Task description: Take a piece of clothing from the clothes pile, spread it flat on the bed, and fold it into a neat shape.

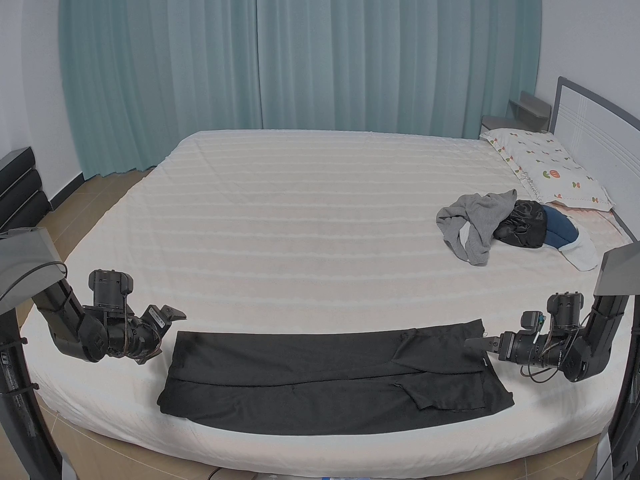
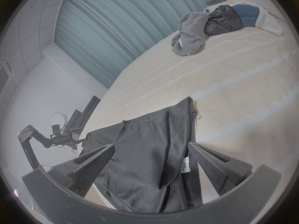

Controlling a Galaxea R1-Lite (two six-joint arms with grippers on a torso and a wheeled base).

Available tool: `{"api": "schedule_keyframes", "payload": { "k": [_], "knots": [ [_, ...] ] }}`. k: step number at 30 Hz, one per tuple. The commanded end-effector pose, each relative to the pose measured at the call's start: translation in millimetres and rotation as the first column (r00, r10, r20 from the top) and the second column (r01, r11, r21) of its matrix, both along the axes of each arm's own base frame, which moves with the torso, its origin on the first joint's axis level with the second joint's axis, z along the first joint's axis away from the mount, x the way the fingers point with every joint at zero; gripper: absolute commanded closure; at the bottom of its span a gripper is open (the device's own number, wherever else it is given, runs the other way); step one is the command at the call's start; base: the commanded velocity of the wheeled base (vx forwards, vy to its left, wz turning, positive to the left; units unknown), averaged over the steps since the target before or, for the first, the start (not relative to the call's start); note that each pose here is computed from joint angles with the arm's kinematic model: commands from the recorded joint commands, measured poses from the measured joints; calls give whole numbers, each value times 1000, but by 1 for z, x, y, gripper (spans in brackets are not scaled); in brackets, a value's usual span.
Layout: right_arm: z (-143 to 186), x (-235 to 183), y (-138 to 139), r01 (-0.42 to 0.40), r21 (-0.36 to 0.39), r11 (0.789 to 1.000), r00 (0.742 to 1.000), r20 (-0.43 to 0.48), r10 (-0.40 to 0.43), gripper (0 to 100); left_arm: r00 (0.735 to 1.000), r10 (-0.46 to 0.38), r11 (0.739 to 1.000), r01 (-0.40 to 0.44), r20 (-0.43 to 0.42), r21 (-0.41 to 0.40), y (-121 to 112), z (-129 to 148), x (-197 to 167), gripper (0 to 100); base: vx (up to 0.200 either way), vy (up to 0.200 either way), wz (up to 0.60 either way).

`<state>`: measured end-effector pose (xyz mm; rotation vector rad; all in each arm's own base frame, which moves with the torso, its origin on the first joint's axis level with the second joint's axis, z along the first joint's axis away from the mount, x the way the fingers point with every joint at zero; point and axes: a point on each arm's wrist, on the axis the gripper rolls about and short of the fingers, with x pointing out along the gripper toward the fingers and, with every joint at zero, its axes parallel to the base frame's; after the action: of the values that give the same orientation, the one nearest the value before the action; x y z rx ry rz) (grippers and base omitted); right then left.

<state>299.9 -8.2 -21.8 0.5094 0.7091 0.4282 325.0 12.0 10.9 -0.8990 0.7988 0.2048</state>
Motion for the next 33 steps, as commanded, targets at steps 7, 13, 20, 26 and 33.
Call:
{"api": "schedule_keyframes", "payload": {
  "k": [7,13,20,26,33],
  "knots": [
    [35,-14,3,94,11,996,996,7,-94,0,999,-40,999,40,-35,1,-8,2,-24,0,0,0,0],
    [47,-28,6,193,92,977,980,-64,-187,0,995,-85,996,85,-59,5,-19,3,-37,0,0,0,0],
    [35,-34,16,264,112,958,954,-173,-243,0,989,-123,992,124,-76,12,-31,4,-45,0,0,0,0],
    [37,-39,23,265,88,960,953,-175,-247,0,989,-123,992,124,-81,16,-32,2,-43,100,0,0,0],
    [44,-40,43,306,59,950,943,-157,-294,0,995,-86,995,89,-57,48,-29,7,-40,100,0,0,0]
  ]
}}
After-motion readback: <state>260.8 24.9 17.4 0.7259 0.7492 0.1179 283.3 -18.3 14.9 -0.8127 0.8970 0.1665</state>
